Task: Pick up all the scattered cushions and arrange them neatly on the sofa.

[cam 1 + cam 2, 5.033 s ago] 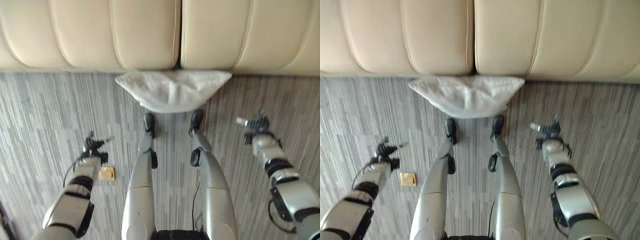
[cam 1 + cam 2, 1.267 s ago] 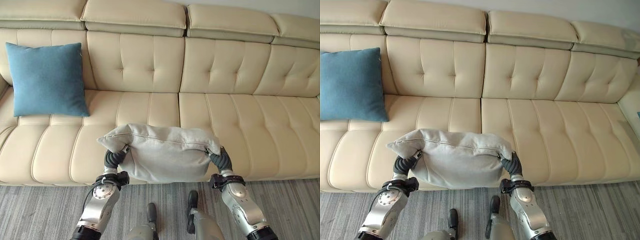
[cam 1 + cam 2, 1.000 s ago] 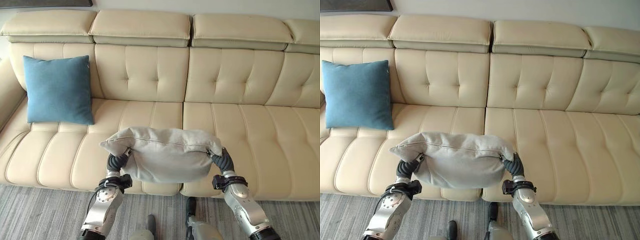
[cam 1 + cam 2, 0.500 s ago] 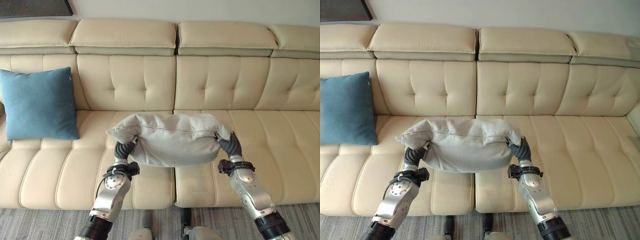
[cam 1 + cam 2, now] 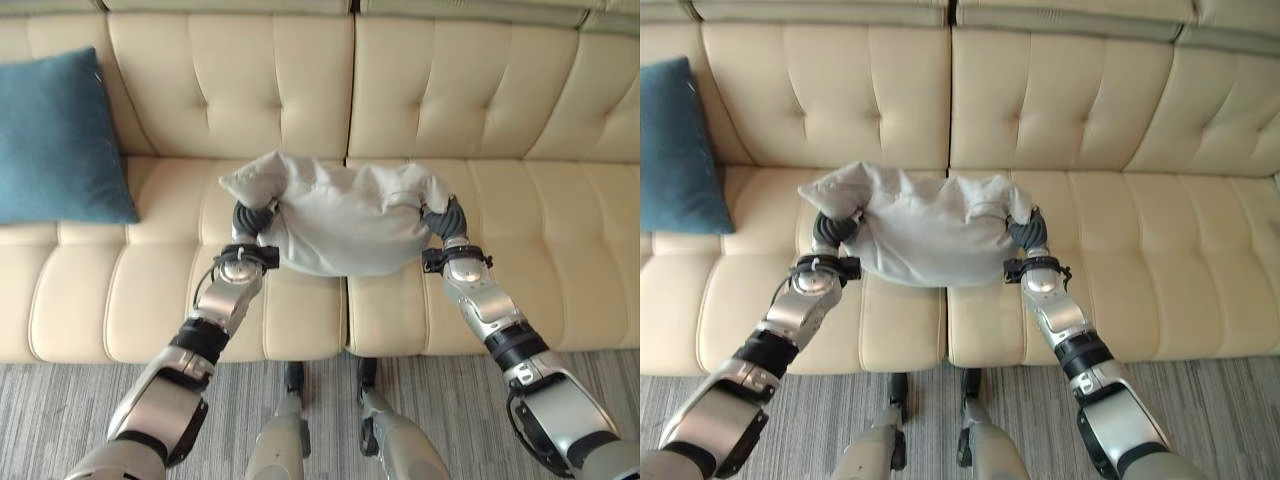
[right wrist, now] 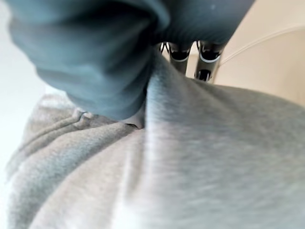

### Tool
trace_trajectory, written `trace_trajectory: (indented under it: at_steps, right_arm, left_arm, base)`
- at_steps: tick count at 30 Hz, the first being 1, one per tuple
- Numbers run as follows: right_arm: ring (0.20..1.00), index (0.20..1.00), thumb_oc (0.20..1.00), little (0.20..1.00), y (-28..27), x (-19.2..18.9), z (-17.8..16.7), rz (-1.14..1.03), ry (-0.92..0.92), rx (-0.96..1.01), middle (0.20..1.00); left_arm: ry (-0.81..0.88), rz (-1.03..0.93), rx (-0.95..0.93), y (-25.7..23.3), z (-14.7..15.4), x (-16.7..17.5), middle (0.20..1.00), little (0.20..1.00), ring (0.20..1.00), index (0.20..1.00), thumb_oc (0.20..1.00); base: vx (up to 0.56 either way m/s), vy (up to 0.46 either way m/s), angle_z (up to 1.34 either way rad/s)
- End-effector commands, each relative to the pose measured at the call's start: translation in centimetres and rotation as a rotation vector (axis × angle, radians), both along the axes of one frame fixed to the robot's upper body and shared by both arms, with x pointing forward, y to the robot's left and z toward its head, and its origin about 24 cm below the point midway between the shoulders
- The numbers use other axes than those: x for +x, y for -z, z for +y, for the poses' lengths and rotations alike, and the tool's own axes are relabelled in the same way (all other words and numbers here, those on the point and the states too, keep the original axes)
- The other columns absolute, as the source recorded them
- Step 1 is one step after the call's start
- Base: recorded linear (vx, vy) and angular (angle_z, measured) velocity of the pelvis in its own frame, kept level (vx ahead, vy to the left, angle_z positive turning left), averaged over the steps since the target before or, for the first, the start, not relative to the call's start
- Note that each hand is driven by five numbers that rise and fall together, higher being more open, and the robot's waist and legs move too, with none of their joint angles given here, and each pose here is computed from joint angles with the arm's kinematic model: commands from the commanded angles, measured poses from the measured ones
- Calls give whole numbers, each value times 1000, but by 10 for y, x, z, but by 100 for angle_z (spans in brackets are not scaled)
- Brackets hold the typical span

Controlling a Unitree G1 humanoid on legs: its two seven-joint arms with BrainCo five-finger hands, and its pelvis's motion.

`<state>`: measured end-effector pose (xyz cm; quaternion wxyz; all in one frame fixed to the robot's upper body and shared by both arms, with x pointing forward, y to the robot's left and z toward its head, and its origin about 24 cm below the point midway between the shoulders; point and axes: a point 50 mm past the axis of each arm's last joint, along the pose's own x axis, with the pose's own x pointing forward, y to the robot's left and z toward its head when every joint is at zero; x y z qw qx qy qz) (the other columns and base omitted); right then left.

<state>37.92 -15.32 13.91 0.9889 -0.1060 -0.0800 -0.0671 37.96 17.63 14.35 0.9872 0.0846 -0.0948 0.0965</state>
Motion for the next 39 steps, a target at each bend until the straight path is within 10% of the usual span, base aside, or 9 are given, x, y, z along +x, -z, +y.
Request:
trace_trajectory:
  at_steps: [1, 2, 3, 4, 12, 15, 21, 39]
  right_arm:
    - [200, 200, 200, 200, -41, 6, 41, -144, -141, -41, 200]
    - [200, 200, 200, 200, -45, 19, 31, -106, -80, -103, 200]
    - [464, 464, 464, 464, -46, 19, 31, -107, -80, -102, 464]
    - [1000, 1000, 1000, 1000, -50, 25, 26, -94, -50, -121, 1000]
    - [1000, 1000, 1000, 1000, -105, 30, -36, -218, 266, 543, 1000]
    - [1000, 1000, 1000, 1000, -55, -7, -88, -342, 375, 830, 1000]
    - [1000, 1000, 1000, 1000, 119, -119, -129, 210, 420, 339, 1000]
    - [1000, 1000, 1000, 1000, 178, -153, -97, 512, 259, 178, 1000]
  left_arm:
    - [42, -135, 86, -44, -16, 13, 200, 200, 200, 200, 200]
    - [-17, -128, 149, -61, -6, 25, 558, 558, 558, 558, 558]
    - [-17, -130, 149, -62, -6, 25, 749, 749, 749, 749, 749]
    - [-39, -126, 168, -70, -1, 29, 1000, 1000, 1000, 1000, 1000]
    - [-156, -226, -669, -104, 57, 27, 1000, 1000, 1000, 1000, 1000]
    - [-260, -225, -686, -47, 103, -7, 1000, 1000, 1000, 1000, 1000]
    - [-414, 291, -348, 139, 127, -145, 1000, 1000, 1000, 1000, 1000]
    - [-181, 548, -40, 176, 95, -170, 1000, 1000, 1000, 1000, 1000]
  base:
    - [-34, 1, -1]
    - [-30, 1, -1]
    - [-41, 3, 0]
    - [0, 0, 0]
    - [60, 40, 7]
    - [215, 103, 21]
    - [88, 116, -13]
    - [-110, 65, -5]
